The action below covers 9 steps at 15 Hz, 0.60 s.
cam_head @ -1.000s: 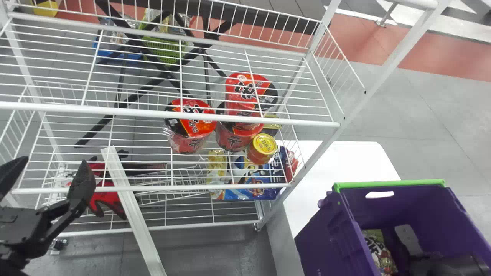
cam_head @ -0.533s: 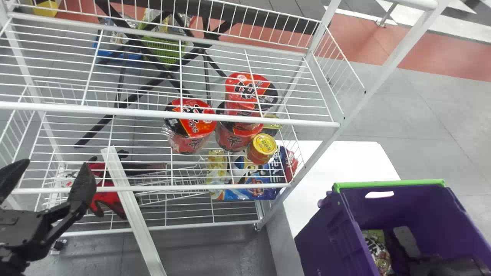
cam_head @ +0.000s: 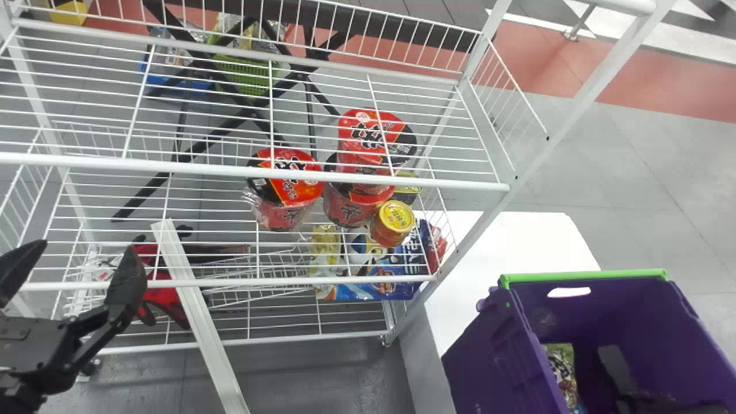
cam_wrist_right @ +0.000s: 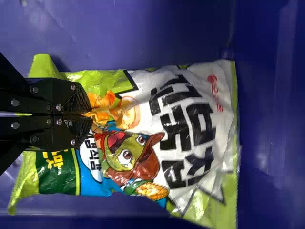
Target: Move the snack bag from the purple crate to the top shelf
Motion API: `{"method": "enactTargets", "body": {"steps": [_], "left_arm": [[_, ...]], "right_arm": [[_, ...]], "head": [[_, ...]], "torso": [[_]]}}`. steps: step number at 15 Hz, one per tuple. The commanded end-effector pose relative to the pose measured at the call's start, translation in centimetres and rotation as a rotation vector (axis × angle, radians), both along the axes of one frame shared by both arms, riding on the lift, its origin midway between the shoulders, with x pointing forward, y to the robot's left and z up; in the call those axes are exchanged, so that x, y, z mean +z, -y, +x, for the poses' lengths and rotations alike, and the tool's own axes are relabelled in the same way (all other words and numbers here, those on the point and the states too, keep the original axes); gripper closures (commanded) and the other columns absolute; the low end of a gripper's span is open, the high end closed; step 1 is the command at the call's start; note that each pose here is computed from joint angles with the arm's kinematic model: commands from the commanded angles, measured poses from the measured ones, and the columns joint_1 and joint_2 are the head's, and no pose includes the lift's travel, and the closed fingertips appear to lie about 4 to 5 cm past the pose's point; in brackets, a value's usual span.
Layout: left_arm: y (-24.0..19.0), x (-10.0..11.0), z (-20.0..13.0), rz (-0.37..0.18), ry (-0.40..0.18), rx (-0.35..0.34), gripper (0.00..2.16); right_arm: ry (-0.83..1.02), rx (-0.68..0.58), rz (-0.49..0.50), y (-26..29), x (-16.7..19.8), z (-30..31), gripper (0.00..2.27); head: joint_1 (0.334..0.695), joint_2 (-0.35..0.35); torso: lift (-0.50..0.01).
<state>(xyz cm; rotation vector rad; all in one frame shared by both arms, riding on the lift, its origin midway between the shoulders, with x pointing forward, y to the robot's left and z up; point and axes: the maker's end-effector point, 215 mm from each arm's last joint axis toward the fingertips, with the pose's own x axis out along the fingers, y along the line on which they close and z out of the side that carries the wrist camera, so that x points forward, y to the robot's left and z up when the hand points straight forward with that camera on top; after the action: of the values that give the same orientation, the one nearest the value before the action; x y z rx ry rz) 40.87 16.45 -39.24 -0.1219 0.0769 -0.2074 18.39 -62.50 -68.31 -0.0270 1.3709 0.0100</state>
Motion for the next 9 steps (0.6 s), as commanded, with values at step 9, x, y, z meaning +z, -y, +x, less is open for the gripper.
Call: {"method": "enactTargets", "body": {"steps": [9], "left_arm": [[1.2,-0.7,-0.1,0.03,-0.017,-0.008,0.06]], "right_arm": [[0.146,0.032,-0.042,-3.3,3.2,-0.9,1.83]], "head": [[0.695,-0.35]], "torso": [[-0.423]]}}
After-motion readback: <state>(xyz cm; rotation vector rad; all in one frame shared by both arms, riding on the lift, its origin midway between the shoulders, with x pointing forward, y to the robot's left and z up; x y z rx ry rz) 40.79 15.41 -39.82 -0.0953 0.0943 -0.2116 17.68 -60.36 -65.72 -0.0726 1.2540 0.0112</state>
